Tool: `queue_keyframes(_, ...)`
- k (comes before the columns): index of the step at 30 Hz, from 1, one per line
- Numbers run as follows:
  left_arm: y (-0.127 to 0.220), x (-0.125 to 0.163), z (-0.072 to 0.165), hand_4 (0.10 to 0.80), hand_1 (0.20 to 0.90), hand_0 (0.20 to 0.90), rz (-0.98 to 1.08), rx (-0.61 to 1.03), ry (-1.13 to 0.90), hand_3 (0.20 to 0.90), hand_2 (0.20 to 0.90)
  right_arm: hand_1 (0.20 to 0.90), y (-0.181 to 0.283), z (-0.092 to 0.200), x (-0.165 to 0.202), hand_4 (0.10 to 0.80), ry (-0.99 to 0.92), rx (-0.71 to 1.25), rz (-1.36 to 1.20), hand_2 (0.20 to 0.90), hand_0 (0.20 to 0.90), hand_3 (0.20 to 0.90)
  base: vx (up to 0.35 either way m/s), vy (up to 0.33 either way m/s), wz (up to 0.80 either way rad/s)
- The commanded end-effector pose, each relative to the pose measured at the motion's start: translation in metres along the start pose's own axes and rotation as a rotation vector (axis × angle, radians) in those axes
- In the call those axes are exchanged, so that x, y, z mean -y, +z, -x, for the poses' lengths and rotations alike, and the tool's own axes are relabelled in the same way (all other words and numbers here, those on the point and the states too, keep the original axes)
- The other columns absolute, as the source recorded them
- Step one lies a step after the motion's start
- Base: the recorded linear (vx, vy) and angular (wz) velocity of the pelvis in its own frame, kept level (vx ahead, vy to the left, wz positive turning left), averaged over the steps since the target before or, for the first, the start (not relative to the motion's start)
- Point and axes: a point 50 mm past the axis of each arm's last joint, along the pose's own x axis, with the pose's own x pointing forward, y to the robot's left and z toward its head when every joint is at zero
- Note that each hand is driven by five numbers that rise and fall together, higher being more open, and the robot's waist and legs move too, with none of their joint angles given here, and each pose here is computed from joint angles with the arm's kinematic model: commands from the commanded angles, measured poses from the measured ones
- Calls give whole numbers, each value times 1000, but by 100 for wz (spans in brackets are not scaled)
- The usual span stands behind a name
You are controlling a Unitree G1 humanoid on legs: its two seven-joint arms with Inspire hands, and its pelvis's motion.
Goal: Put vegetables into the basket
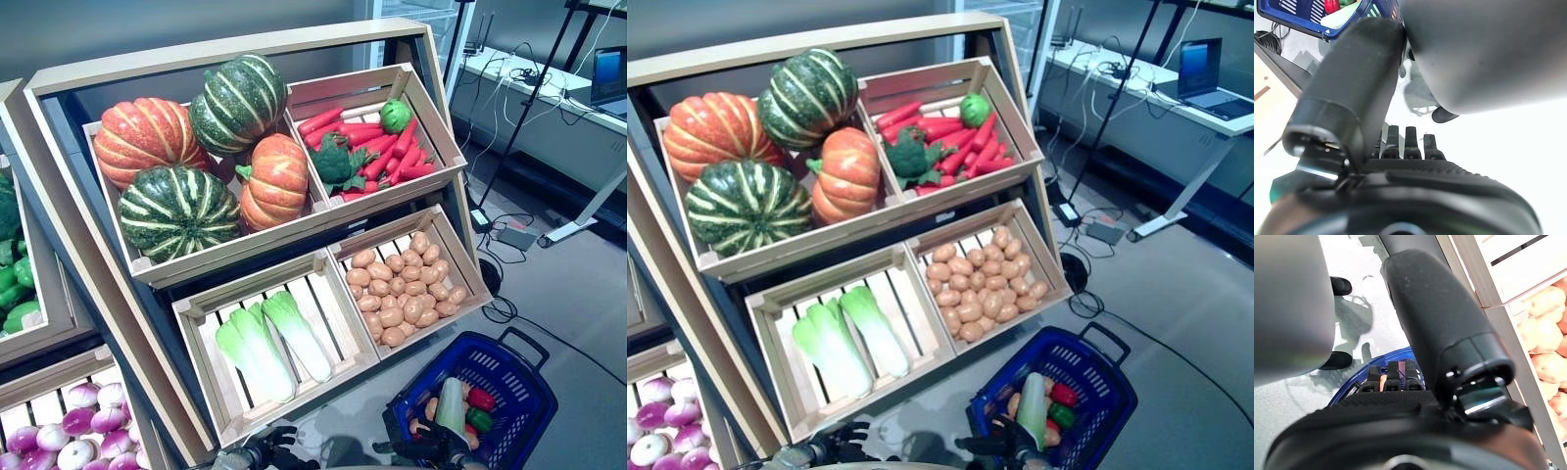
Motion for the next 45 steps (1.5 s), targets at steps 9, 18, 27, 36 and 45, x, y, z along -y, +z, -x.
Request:
queue_keyframes(9,57,-16,-3,800,900,900,214,194,44,900,900,900,36,-5,-3,800,25,112,21,900,900,900,0,0,0)
queue_keyframes(18,113,-35,13,800,900,900,573,485,-47,900,900,900,24,-2,7,800,6,73,17,900,900,900,3,0,0)
queue_keyframes(27,155,-54,38,800,900,900,664,722,-72,900,900,900,9,2,12,800,-7,55,10,900,900,900,3,-5,3)
queue_keyframes(36,169,-89,59,800,900,900,461,764,326,900,900,900,8,4,12,800,-28,81,-41,900,900,900,10,-13,6)
queue_keyframes(45,197,-119,95,800,900,900,-152,791,708,900,900,900,24,4,21,800,-36,152,-27,900,900,900,-81,-3,7)
